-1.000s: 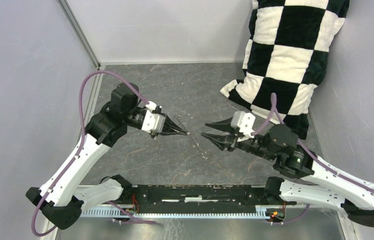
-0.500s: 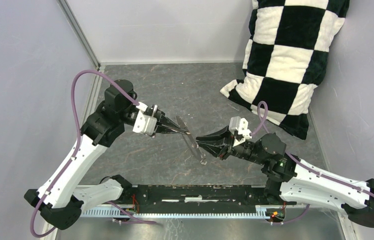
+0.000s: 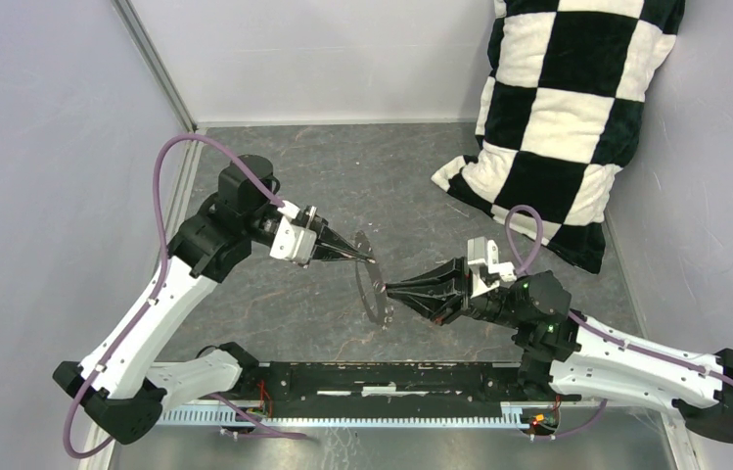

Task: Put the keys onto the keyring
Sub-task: Adjust the keyring.

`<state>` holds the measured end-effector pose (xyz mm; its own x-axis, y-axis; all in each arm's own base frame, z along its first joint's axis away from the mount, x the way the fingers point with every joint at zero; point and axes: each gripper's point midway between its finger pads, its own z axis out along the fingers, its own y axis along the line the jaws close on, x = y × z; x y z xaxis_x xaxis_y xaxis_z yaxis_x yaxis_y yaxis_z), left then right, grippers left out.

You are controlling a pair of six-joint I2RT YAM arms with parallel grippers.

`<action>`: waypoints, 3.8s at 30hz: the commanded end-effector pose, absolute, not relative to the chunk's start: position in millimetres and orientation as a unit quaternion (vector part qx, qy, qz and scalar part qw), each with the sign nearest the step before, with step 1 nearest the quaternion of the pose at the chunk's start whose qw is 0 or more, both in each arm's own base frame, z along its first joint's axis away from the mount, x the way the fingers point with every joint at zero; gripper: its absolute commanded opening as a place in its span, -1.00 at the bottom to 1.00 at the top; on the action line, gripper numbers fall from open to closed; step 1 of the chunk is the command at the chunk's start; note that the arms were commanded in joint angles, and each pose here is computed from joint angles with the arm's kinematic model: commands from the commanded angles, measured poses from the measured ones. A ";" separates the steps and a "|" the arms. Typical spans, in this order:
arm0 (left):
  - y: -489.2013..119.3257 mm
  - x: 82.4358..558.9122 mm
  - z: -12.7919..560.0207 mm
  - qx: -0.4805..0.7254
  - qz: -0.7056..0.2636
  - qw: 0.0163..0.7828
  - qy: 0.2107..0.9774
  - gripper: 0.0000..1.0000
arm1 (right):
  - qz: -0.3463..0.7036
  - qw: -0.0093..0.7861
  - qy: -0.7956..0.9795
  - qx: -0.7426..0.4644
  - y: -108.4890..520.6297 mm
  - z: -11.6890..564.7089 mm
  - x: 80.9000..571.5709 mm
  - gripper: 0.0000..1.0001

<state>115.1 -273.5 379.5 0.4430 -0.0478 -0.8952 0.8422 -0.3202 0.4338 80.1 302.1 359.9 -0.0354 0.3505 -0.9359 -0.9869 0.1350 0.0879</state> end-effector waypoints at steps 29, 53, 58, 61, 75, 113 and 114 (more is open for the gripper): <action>-279.8 95.2 407.8 0.672 -0.517 0.463 0.259 -0.96 | 0.554 0.603 0.438 -0.371 319.0 362.8 79.6 -0.74; -289.8 90.1 398.1 0.661 -0.559 0.413 0.283 -0.95 | 0.560 0.618 0.416 -0.364 322.2 381.3 80.5 -0.78; -289.9 90.9 396.5 0.660 -0.555 0.416 0.287 -0.96 | 0.548 0.628 0.422 -0.359 320.9 383.4 86.0 -0.80; -290.1 92.1 394.6 0.658 -0.553 0.417 0.294 -0.96 | 0.534 0.639 0.421 -0.359 316.3 387.7 88.8 -0.81; -288.8 93.4 384.9 0.658 -0.540 0.430 0.300 -0.96 | 0.463 0.689 0.420 -0.367 292.0 412.2 101.3 -0.59; -293.0 127.5 376.4 0.568 -0.509 0.468 0.446 -0.95 | 0.444 0.714 0.408 -0.356 286.6 418.3 107.6 -0.18; -292.7 127.7 376.2 0.570 -0.508 0.470 0.444 -0.95 | 0.446 0.712 0.407 -0.357 287.4 417.9 106.7 -0.20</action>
